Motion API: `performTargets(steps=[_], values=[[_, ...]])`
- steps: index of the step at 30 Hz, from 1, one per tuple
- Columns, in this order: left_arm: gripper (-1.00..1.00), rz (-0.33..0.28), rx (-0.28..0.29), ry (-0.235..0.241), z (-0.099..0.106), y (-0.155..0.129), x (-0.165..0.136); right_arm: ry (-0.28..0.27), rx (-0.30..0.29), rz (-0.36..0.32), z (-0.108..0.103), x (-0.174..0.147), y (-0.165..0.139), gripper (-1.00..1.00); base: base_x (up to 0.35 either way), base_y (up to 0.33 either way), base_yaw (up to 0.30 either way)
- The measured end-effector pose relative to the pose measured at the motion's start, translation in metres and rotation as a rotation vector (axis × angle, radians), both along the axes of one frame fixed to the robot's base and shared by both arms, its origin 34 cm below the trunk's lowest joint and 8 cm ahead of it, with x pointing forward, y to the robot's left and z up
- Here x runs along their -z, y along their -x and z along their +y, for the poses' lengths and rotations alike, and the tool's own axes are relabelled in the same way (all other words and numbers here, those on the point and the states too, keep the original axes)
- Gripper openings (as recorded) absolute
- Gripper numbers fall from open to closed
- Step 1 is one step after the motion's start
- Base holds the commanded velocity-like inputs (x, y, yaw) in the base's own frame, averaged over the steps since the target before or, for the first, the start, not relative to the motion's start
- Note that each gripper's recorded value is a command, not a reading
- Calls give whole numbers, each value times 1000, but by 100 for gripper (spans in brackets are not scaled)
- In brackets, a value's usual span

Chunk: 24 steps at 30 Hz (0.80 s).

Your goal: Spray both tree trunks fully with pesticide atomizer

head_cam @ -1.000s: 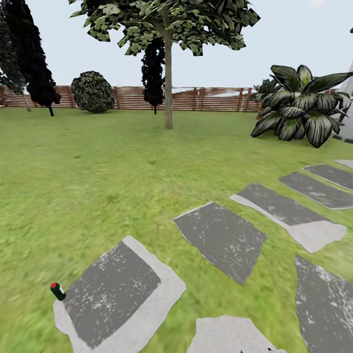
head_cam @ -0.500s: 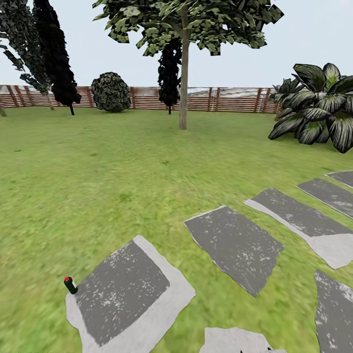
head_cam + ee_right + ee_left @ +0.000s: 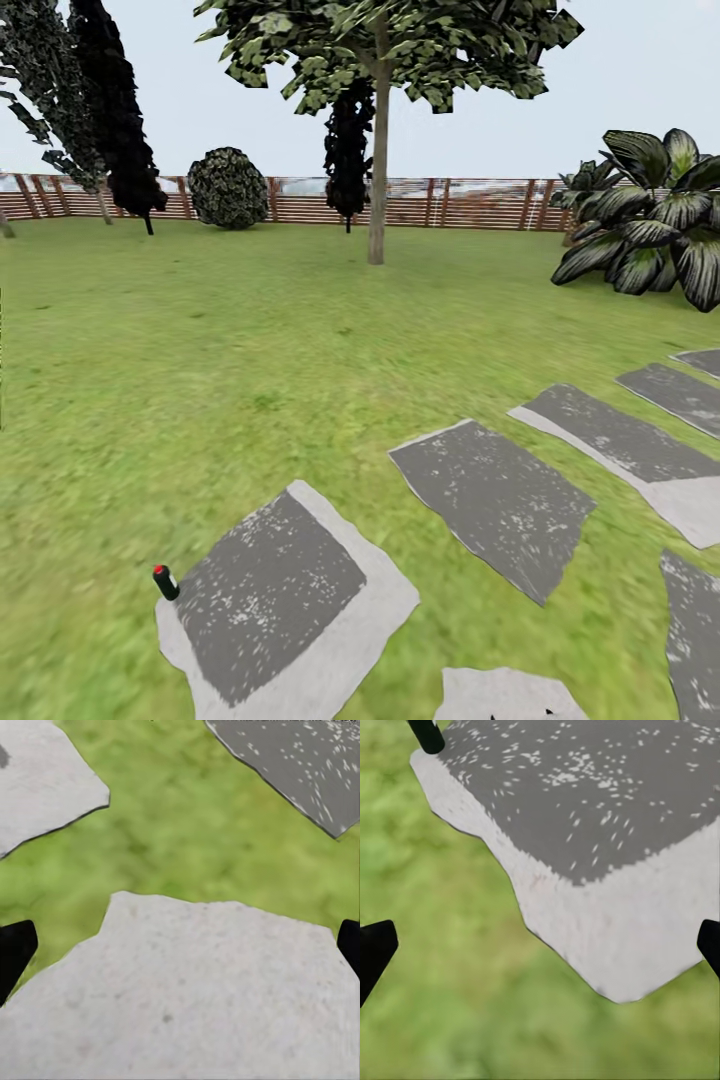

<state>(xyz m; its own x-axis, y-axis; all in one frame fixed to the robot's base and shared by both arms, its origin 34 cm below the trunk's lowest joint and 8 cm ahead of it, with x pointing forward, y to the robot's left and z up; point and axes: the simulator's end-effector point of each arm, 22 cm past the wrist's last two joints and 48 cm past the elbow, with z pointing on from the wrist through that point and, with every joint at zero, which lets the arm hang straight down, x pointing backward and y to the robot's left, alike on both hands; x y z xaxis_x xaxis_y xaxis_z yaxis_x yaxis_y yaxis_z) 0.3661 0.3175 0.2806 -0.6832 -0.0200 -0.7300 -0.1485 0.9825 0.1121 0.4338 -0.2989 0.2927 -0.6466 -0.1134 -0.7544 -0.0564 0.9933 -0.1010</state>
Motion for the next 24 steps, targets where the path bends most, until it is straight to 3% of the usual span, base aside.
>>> performTargets(steps=[10,24], values=[[100,0,0,0,0,-1,0,0,0,0,0,0,0,100,115,225,7],[100,-1,-1,-1,0,-2,0,-1,2,-4,1,-1,-1,100,224,-181,235]])
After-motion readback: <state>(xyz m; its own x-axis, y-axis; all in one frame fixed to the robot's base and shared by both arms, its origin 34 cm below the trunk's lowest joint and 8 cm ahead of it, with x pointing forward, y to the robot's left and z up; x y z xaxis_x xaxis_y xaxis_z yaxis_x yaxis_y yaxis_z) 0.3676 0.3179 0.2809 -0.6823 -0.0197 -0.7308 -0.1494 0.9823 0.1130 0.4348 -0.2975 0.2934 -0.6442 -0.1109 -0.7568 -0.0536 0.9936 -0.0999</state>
